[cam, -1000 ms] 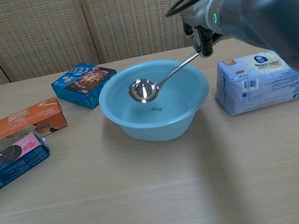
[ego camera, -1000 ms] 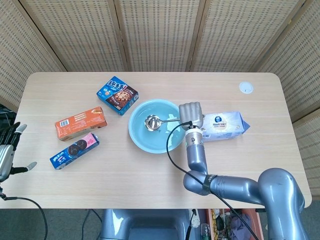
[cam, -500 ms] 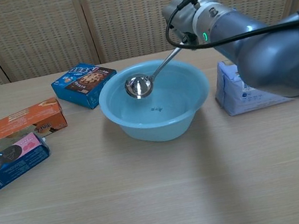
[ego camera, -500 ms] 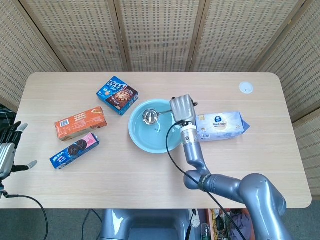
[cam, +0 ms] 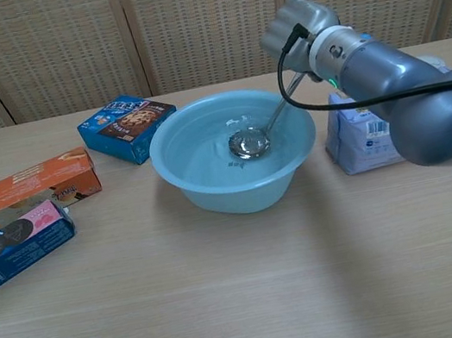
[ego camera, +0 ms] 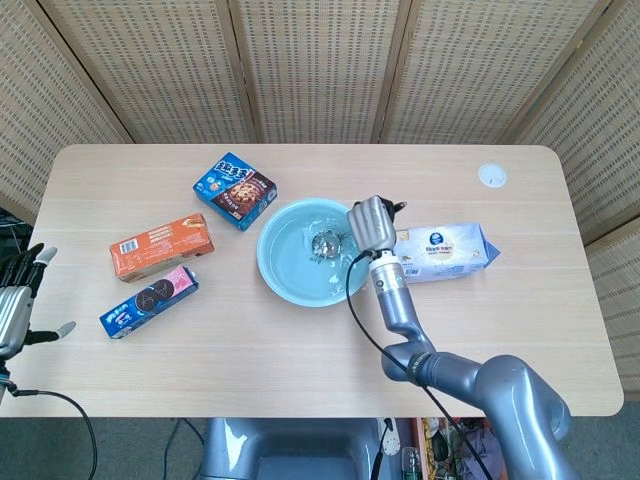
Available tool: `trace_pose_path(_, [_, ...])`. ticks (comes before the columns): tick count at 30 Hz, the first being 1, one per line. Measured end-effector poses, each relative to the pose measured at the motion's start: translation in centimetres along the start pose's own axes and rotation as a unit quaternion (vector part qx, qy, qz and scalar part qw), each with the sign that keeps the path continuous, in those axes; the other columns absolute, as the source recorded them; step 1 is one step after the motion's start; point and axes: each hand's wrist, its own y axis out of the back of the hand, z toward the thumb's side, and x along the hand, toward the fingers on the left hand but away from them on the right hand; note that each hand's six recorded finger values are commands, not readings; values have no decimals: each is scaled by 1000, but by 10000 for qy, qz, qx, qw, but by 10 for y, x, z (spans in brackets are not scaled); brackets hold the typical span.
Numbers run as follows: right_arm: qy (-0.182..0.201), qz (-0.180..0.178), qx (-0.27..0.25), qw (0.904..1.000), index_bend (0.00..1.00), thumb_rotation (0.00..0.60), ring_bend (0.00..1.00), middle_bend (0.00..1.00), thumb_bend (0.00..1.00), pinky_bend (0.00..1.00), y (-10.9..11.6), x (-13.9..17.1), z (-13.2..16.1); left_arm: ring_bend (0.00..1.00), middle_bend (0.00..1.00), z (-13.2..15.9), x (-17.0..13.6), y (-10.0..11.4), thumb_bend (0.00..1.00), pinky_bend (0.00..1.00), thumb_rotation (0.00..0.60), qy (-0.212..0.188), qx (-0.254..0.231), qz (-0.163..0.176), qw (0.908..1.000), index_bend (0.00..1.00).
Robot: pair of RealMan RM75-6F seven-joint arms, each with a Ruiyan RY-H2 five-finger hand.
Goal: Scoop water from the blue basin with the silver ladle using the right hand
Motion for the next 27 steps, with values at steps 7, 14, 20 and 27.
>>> trace_pose_path(7, [99, 682, 60, 9976, 736, 600, 997, 998, 926, 1000, -7, 15, 11, 0, 0, 2, -1, -1, 0, 0, 600, -14, 19, -2, 10000, 0])
trace_pose_path(14, [110, 1446, -824, 9860, 736, 600, 997, 998, 927, 1000, -4, 24, 9, 0, 0, 2, -1, -1, 0, 0, 600, -3, 12, 0, 10000, 0])
trace_pose_path(20, [19, 1910, -1535, 9695, 736, 600, 997, 998, 929, 1000, -3, 23, 0, 0, 0, 2, -1, -2, 0, 0, 600, -15, 21, -21, 10000, 0])
trace_pose_path(27, [-107, 2327, -2283, 9453, 736, 600, 997, 998, 931, 1000, 7, 19, -17, 0, 0, 2, -1, -2, 0, 0, 600, -10, 18, -17, 10000, 0])
